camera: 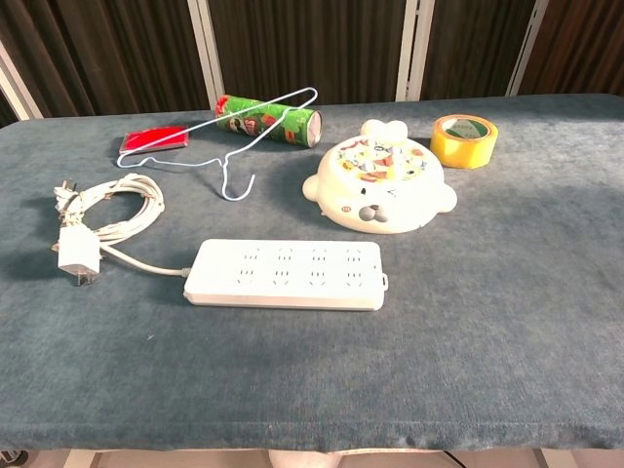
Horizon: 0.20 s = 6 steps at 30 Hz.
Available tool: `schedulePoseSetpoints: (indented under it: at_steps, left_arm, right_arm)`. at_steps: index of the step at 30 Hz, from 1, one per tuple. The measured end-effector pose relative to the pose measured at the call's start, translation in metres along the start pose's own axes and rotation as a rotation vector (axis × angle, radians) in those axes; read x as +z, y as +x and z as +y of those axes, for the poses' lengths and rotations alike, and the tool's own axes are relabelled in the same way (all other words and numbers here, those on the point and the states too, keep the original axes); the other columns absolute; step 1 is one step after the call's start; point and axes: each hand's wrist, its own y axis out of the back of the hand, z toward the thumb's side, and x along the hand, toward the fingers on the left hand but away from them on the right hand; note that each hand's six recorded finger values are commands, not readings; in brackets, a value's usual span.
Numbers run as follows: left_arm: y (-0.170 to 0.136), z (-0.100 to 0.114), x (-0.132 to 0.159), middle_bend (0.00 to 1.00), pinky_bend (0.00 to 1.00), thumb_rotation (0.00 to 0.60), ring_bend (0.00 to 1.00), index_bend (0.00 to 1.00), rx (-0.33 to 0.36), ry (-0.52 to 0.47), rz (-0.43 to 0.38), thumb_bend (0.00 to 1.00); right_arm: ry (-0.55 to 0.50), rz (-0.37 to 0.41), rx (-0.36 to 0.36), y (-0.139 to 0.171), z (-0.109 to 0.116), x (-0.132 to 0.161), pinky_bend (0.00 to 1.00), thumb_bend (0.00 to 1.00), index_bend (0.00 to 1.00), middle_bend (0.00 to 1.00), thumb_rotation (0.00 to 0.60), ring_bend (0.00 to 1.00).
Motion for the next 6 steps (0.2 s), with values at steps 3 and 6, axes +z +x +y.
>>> schedulePoseSetpoints:
  at_steps: [3, 6]
  left_arm:
    - [-0.0018, 0.0075, -0.0012, 0.01, 0.16, 0.6, 0.01, 0.0, 0.02, -0.022, -0.007, 0.45]
    - [-0.0026, 0.0083, -0.0007, 0.01, 0.15, 0.6, 0.01, 0.0, 0.017, -0.025, -0.017, 0.45]
  right_arm:
    - [0.001, -0.011, -0.021, 0.0079, 0.003, -0.0079, 0.0, 0.39, 0.0, 0.03, 0.6, 0.0]
    - [0.005, 0.004, -0.006, 0.0082, 0.0002, -0.0067, 0.0, 0.39, 0.0, 0.03, 0.6, 0.0]
